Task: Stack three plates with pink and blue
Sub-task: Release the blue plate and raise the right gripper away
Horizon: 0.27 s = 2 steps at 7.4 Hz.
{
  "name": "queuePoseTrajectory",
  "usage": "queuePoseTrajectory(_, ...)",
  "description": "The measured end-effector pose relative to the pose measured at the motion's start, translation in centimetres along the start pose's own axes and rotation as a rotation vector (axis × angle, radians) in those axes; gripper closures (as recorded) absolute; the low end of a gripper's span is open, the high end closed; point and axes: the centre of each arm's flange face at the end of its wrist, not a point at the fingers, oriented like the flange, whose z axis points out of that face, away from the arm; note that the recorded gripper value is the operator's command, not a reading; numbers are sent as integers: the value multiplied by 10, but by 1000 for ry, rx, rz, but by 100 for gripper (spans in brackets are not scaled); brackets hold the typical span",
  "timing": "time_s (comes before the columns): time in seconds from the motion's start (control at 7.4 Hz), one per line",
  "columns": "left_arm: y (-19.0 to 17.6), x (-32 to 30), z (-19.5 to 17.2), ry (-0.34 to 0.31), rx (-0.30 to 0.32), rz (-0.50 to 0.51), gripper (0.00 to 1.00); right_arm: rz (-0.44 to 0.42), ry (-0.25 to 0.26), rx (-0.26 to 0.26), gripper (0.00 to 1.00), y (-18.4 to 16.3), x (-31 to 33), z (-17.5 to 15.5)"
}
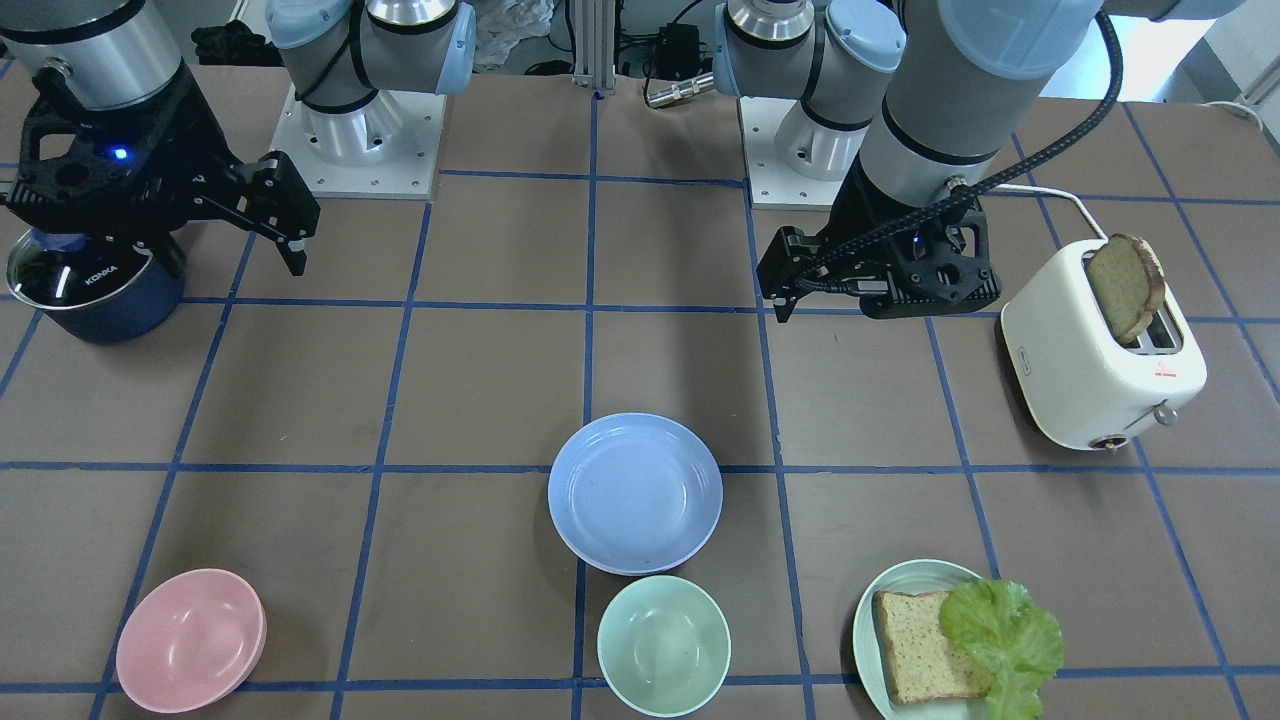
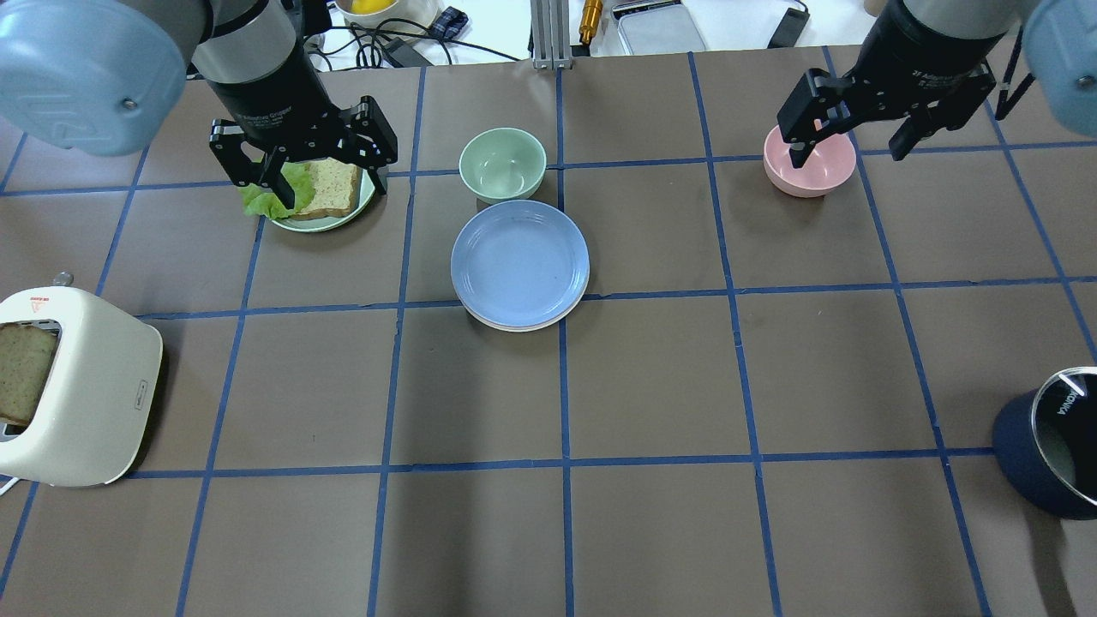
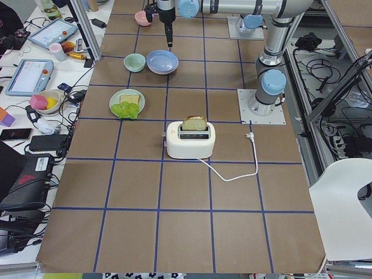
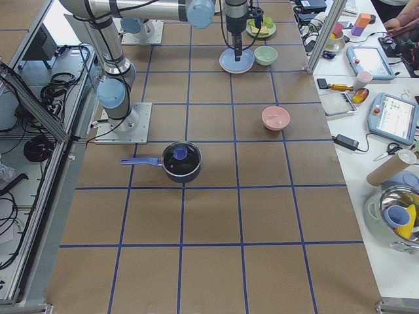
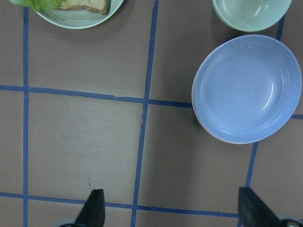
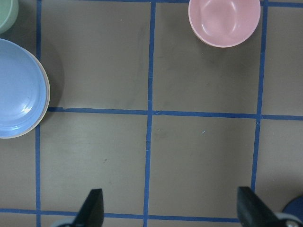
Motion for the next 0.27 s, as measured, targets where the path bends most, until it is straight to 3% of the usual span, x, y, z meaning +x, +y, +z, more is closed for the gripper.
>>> queuePoseTrajectory(0.27,1,0,-1,1,2,1,0,-7,2,-3,0,2,-7,-1)
